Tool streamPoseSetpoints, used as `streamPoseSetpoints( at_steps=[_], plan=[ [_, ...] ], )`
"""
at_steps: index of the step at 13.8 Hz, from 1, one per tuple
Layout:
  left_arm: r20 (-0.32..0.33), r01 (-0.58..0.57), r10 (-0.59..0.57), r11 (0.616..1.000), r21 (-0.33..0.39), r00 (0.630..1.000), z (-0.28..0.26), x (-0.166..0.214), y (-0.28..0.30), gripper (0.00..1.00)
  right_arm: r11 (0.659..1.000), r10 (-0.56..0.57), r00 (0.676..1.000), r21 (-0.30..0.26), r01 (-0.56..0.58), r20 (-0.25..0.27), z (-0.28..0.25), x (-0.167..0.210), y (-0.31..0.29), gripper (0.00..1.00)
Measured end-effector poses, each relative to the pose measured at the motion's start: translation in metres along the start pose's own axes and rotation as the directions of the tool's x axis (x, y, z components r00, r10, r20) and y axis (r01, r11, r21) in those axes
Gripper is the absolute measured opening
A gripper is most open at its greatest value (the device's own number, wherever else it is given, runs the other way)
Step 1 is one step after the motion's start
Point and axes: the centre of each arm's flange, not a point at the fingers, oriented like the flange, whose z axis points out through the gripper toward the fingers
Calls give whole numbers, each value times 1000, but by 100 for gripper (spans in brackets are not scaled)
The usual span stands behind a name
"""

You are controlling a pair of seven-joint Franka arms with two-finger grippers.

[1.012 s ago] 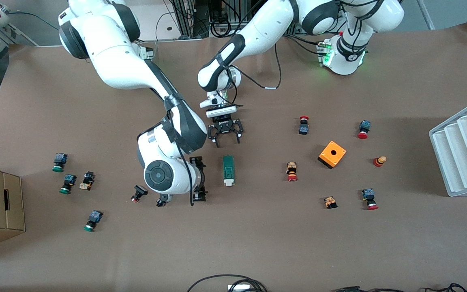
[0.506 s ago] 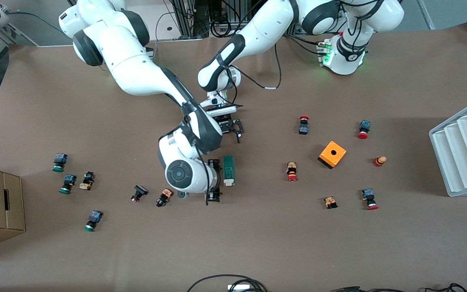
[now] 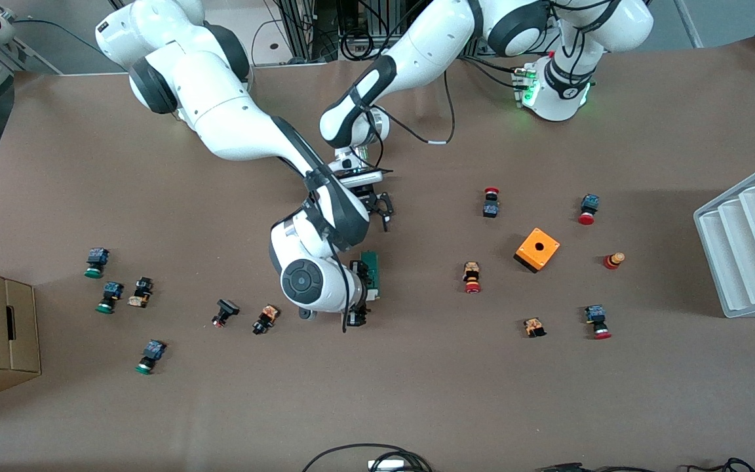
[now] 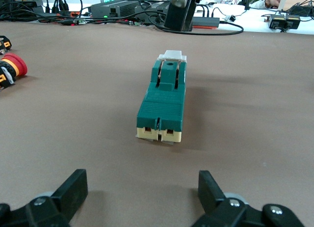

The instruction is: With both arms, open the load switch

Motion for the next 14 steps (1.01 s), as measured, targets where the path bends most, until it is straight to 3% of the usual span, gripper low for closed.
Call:
streamPoseSetpoints(
  at_steps=[3,9,14],
  plan=[
    [0,0,0,1000,0,1000,0,0,0,100,1000,20,1000,-5,-20,2,9,7,-7,65],
    [0,0,0,1000,0,1000,0,0,0,100,996,81,994,-42,-78,77,10,15,-18,66],
    [0,0,0,1000,0,1000,0,0,0,100,995,87,994,-60,-83,66,26,19,-18,66]
  ],
)
